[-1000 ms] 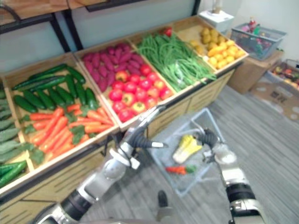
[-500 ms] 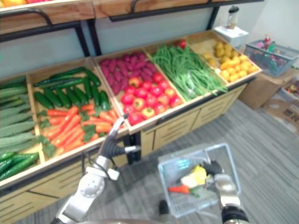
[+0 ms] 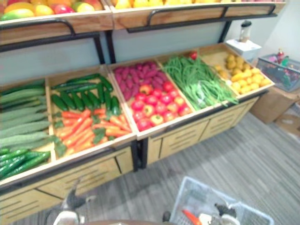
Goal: Pick vegetable in the basket
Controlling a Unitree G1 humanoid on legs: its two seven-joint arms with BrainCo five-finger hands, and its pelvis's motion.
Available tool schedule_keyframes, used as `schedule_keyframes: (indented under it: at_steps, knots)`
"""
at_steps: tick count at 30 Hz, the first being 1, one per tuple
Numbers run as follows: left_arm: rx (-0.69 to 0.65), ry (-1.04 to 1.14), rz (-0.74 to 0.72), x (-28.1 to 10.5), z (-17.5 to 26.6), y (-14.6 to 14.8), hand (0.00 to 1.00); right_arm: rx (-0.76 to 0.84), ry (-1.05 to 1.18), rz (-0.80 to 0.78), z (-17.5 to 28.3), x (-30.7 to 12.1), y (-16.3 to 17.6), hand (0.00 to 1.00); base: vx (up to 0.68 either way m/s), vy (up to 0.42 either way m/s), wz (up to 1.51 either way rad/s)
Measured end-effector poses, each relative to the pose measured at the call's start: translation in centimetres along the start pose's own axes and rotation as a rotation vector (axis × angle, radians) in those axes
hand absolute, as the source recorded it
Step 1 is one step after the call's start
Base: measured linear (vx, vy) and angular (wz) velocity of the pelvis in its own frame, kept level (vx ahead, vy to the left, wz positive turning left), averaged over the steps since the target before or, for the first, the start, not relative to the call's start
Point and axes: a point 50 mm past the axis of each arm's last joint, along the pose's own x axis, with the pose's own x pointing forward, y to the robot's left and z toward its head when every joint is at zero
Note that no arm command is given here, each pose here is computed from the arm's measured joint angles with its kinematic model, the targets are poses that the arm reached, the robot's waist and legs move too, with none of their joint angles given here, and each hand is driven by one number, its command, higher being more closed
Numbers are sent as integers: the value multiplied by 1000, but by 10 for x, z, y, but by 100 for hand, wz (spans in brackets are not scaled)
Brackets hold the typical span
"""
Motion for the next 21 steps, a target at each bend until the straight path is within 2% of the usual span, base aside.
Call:
schedule_keyframes:
  at_steps: [4,8,12,17,21]
  knots:
    - [32,209,-10,-13,-41,-9,0,33,42,-41,-17,-5,0,100,2,-3,1]
    - [11,380,-108,-28,-69,-19,0,25,81,-42,-29,-7,2,100,-2,-3,-1]
    - [-44,488,-202,-39,-82,-28,0,-13,82,-16,-30,-8,3,100,2,-17,-4]
    - [-114,536,-190,-41,-83,-32,0,-62,91,25,-32,-8,10,100,0,0,0]
    - [-120,537,-196,-42,-82,-35,0,-87,95,42,-33,-9,13,100,28,-6,-1]
